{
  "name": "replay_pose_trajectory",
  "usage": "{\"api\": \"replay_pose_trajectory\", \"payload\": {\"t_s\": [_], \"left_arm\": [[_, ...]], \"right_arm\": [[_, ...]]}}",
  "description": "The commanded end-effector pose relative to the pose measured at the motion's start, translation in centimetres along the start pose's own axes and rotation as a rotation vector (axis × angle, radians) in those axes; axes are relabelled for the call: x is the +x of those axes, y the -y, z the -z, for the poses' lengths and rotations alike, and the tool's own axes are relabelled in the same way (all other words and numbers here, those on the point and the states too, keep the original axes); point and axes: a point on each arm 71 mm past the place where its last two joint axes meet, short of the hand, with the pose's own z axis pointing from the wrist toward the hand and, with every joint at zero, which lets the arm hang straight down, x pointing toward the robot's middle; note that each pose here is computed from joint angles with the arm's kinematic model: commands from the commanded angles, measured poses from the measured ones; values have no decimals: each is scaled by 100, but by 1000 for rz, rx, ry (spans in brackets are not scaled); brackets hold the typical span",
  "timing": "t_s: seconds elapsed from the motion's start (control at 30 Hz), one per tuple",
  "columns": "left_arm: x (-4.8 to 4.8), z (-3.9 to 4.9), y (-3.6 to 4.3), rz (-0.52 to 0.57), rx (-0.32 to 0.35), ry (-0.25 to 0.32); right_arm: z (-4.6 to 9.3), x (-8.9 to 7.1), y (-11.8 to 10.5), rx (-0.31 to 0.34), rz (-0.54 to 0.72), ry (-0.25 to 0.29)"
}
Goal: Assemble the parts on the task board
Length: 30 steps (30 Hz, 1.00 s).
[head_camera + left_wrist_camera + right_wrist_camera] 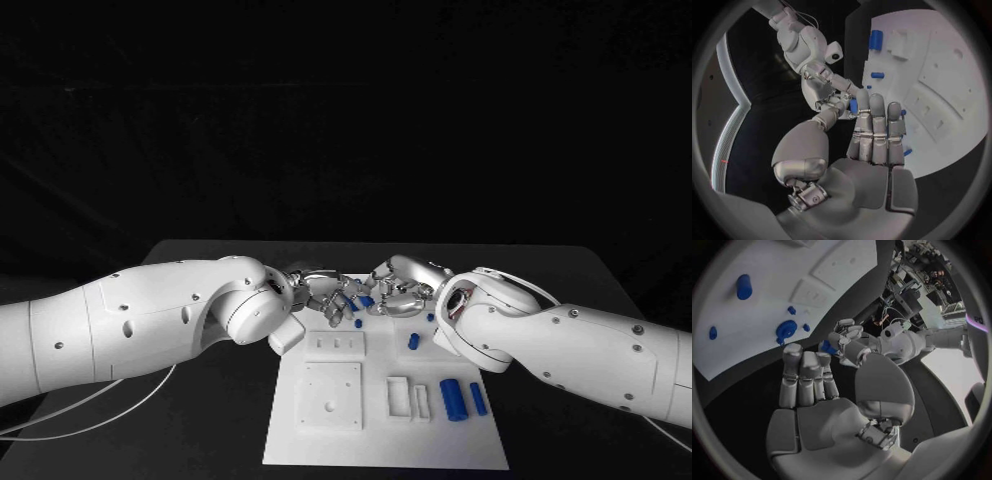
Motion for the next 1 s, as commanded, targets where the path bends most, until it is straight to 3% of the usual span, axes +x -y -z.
{"api": "replay_pose_trajectory", "payload": {"t_s": [0.03, 1.0], "left_arm": [[6, -7, 11, -17, -1, 11], [45, -25, 3, -52, -18, -6]], "right_arm": [[5, 22, -10, 6, -16, -9], [-9, 49, -23, 16, -15, -21]]}}
